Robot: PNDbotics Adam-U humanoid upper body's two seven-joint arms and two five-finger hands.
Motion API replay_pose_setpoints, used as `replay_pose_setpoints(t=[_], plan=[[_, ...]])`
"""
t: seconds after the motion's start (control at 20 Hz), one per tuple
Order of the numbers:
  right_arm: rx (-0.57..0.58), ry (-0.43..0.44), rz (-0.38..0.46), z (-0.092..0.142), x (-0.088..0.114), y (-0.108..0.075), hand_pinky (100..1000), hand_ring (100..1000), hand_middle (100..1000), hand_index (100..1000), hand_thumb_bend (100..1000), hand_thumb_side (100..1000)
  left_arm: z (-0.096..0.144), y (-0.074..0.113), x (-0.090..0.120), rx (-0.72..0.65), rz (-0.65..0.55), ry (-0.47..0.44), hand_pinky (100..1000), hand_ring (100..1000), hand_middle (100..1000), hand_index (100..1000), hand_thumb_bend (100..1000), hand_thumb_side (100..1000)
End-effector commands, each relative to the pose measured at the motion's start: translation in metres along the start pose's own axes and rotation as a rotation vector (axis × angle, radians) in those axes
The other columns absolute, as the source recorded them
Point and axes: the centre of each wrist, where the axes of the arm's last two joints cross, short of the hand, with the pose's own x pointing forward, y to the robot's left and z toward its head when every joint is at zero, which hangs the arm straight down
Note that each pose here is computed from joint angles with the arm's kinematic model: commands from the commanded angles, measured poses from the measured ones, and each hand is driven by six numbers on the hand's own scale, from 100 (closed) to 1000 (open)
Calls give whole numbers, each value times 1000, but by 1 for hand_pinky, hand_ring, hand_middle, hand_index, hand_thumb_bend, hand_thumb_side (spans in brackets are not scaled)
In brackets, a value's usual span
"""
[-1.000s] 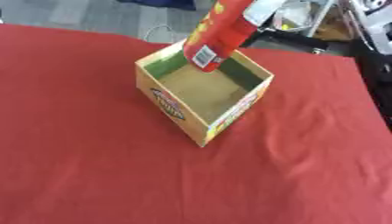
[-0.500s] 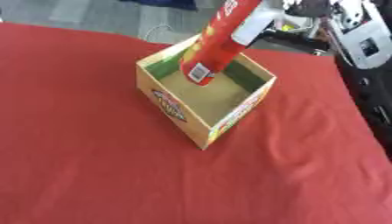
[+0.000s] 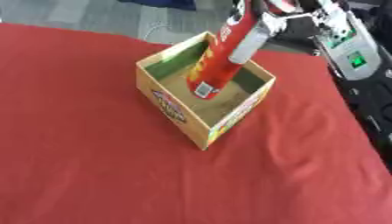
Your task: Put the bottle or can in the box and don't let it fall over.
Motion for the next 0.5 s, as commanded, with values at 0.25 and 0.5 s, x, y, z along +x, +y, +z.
replay_pose_setpoints(t=[0.25,0.5], plan=[[103,-3,88,-2,1,-14,910,984,843,812,100,100,-3,3,8,-20,-23,-3,518,829,721,773,100,644],[78,-5,70,-2,2,-17,909,989,854,850,100,208,-2,2,7,-17,-20,-1,519,829,721,773,100,644]])
